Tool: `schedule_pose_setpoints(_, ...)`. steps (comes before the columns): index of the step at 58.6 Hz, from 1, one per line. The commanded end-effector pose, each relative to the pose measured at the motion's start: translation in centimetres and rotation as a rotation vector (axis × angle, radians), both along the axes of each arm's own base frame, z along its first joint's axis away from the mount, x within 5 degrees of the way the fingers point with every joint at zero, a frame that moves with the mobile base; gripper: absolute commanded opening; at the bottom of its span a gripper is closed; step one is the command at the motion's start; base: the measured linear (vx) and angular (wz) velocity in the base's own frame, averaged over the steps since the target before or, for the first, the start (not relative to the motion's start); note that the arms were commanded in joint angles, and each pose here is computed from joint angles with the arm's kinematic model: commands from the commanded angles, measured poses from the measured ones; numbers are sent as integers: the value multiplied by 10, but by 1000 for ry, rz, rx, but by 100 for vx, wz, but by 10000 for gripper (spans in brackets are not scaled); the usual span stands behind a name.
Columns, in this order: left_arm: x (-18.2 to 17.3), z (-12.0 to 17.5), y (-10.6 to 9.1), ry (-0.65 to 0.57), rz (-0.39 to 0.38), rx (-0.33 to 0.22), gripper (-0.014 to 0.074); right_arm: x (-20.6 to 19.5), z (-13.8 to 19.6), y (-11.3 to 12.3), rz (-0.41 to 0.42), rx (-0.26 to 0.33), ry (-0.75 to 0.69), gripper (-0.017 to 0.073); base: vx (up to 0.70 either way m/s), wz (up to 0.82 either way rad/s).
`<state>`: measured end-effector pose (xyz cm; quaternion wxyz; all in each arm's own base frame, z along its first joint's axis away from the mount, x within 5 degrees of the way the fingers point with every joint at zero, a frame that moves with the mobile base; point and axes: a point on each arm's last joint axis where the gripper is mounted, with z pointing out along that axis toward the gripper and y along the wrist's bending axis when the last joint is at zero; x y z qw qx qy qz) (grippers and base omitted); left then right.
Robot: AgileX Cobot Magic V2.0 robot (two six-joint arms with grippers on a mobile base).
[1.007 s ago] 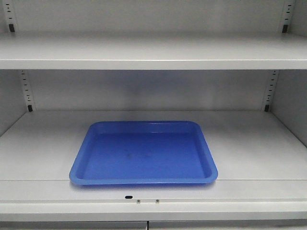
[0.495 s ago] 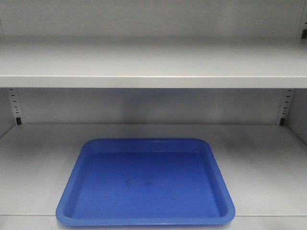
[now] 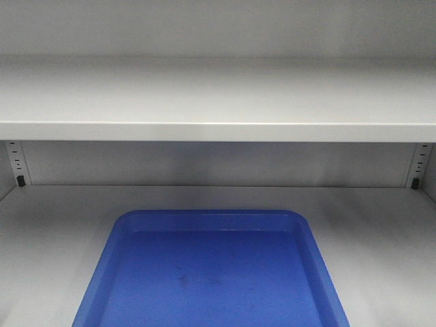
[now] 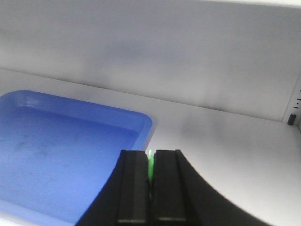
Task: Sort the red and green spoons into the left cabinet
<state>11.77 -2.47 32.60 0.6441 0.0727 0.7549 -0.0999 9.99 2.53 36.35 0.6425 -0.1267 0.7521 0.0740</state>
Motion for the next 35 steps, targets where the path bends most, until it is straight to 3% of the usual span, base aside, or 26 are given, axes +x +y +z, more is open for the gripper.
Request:
schedule_pose_setpoints(1, 0, 15, 3, -77, 43, -40, -1, 0, 15, -3, -39, 27, -85, -3, 0, 1)
schedule_pose_setpoints(35, 0, 15, 3, -77, 43, -40, -1, 0, 15, -3, -39, 27, -85, -3, 0, 0)
